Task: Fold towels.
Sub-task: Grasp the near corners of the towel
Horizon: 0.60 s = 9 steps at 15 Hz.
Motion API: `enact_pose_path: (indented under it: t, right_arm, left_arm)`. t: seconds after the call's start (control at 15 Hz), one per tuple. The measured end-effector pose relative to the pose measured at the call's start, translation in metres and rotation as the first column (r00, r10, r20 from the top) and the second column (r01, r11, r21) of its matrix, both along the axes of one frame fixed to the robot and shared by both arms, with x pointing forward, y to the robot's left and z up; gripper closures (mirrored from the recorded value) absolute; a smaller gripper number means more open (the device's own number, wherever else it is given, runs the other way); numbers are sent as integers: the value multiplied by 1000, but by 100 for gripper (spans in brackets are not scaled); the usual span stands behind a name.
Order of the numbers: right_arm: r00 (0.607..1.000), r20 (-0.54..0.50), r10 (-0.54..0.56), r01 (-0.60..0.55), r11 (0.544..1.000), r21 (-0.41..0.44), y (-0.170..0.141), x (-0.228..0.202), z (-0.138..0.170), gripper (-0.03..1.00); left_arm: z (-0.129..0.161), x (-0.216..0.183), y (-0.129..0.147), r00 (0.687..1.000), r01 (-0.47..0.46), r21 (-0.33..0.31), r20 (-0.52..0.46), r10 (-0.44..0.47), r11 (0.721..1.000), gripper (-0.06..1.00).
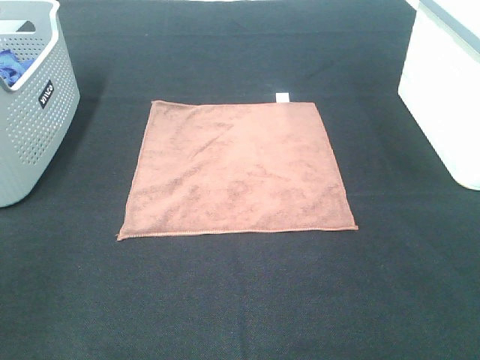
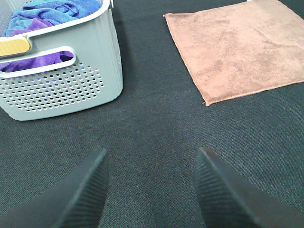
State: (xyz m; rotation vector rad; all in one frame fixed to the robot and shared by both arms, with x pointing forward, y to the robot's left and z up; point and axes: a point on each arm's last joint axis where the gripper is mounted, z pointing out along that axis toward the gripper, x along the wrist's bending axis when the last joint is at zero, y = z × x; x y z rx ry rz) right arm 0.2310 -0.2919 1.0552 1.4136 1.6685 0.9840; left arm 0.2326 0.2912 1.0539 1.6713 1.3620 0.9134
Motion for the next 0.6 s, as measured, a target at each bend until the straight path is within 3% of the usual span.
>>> enact_pose_path:
  t: [0.6]
  right_arm:
    - [1000,0,0,0,1000,0,0,0,0,13]
  left_arm:
    - [0,0,0,1000,0,0,0,0,1000,41]
